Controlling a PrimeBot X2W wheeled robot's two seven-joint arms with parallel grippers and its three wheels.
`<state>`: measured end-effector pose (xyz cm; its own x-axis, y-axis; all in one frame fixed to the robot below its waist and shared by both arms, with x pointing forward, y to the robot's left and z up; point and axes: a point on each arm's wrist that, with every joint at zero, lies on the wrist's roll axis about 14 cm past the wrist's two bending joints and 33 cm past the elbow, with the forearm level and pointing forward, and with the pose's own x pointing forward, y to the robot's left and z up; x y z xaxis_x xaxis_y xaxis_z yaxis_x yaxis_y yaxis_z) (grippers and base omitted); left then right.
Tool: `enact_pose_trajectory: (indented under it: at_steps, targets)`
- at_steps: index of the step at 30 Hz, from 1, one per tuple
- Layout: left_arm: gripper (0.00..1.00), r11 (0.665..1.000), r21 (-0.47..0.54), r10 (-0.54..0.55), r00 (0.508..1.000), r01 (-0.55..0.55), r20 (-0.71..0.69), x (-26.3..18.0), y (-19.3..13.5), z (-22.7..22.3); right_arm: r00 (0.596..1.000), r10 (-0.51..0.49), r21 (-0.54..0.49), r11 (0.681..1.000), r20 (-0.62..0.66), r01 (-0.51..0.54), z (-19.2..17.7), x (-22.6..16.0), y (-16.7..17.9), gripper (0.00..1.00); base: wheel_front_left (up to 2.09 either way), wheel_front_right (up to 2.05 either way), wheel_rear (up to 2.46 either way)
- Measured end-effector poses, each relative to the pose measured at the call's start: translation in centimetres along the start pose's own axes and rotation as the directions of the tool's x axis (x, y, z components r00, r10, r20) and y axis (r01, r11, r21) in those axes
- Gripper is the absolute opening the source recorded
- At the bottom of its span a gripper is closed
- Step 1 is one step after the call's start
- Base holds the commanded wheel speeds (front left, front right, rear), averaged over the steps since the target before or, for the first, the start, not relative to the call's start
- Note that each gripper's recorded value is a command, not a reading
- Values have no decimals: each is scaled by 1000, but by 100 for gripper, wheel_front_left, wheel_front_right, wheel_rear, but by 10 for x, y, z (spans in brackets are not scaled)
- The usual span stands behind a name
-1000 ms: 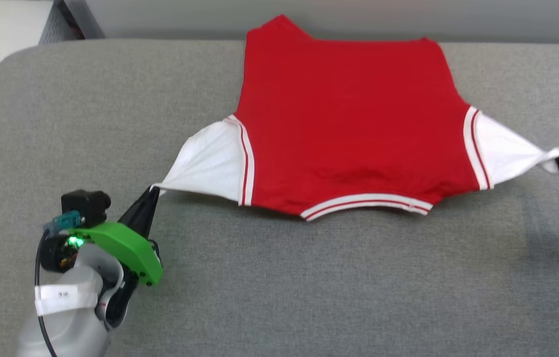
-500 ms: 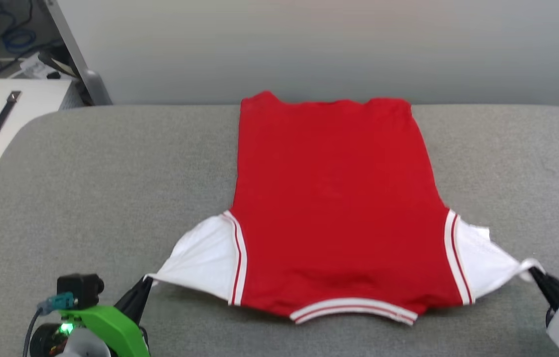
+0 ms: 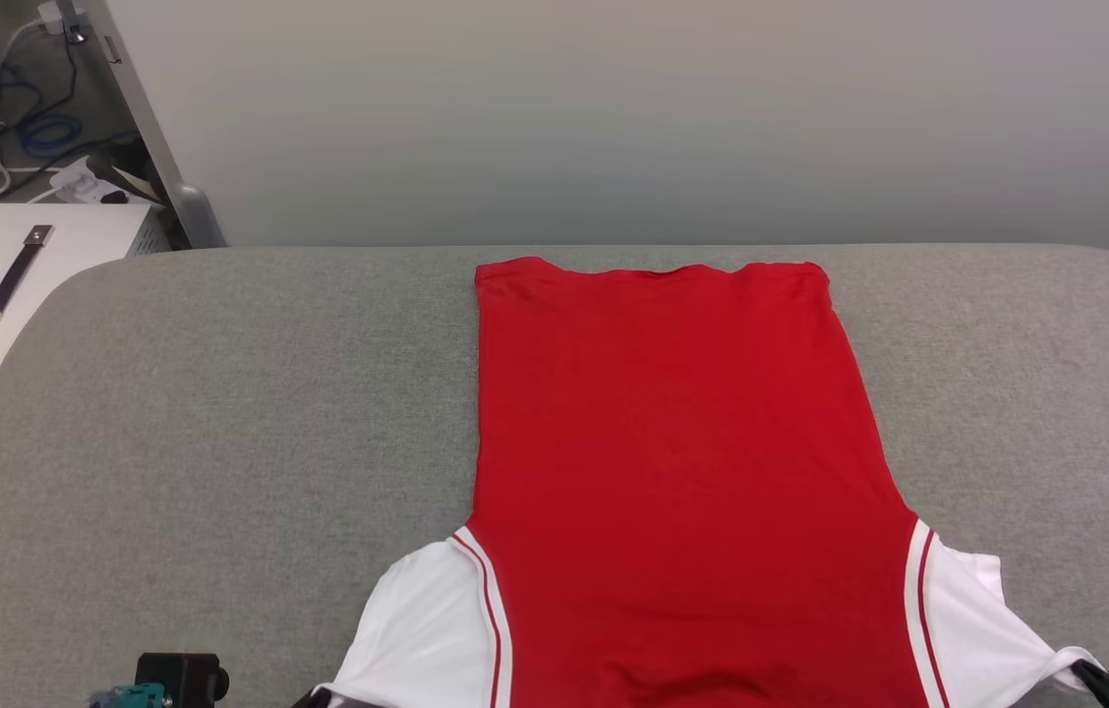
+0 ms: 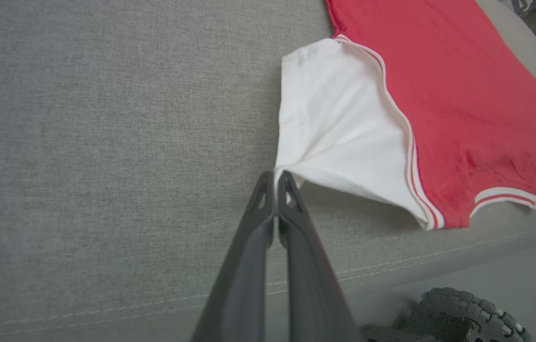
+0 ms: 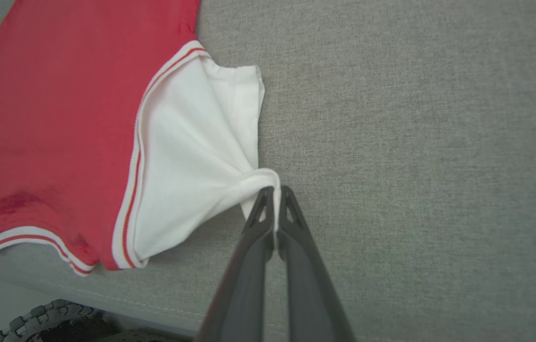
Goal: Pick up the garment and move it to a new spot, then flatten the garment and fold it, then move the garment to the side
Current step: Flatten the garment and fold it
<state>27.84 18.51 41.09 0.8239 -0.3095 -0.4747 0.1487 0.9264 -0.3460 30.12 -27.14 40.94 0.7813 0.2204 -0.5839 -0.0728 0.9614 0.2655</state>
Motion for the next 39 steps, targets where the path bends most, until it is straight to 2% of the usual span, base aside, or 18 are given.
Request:
enact_pose_trajectory:
  at_steps: [6,7,8,9,15,18,24,29,34,39]
  targets:
    - [0,999,-47,-24,1000,23,-18,1,-10,5,1000,-4,-8,1000,-25,4,2,0,-2,0,0,0,0]
    - [0,998,-64,-28,999,26,-25,1,-13,6,1000,-3,-10,1000,-31,3,3,0,-2,3,0,0,0]
    - [0,997,-72,-35,999,33,-31,1,-16,6,999,-1,-9,1000,-33,0,4,1,-1,33,0,0,0]
    - [0,996,-83,-46,998,43,-36,1,-20,8,999,1,-13,1000,-36,-2,6,2,-1,100,0,0,0]
    - [0,993,-79,-94,988,84,-126,5,-41,6,998,31,-41,999,-58,-33,31,12,7,100,0,0,0]
    - [0,995,-36,-98,979,93,-176,7,-48,9,997,56,-81,995,-56,-60,62,24,15,100,0,0,0]
    - [0,992,-23,-127,966,125,-224,17,-63,15,993,79,-175,980,-83,-93,125,55,30,100,0,0,0]
    - [0,990,-12,-139,959,141,-248,31,-68,19,990,85,-268,957,-113,-112,174,95,49,100,0,0,0]
    - [0,990,-29,-140,949,137,-282,45,-66,15,979,121,-247,956,-164,-160,200,145,70,100,0,0,0]
    - [0,991,-60,-130,945,118,-301,58,-61,10,975,69,-258,958,-211,-123,216,192,66,100,0,0,0]
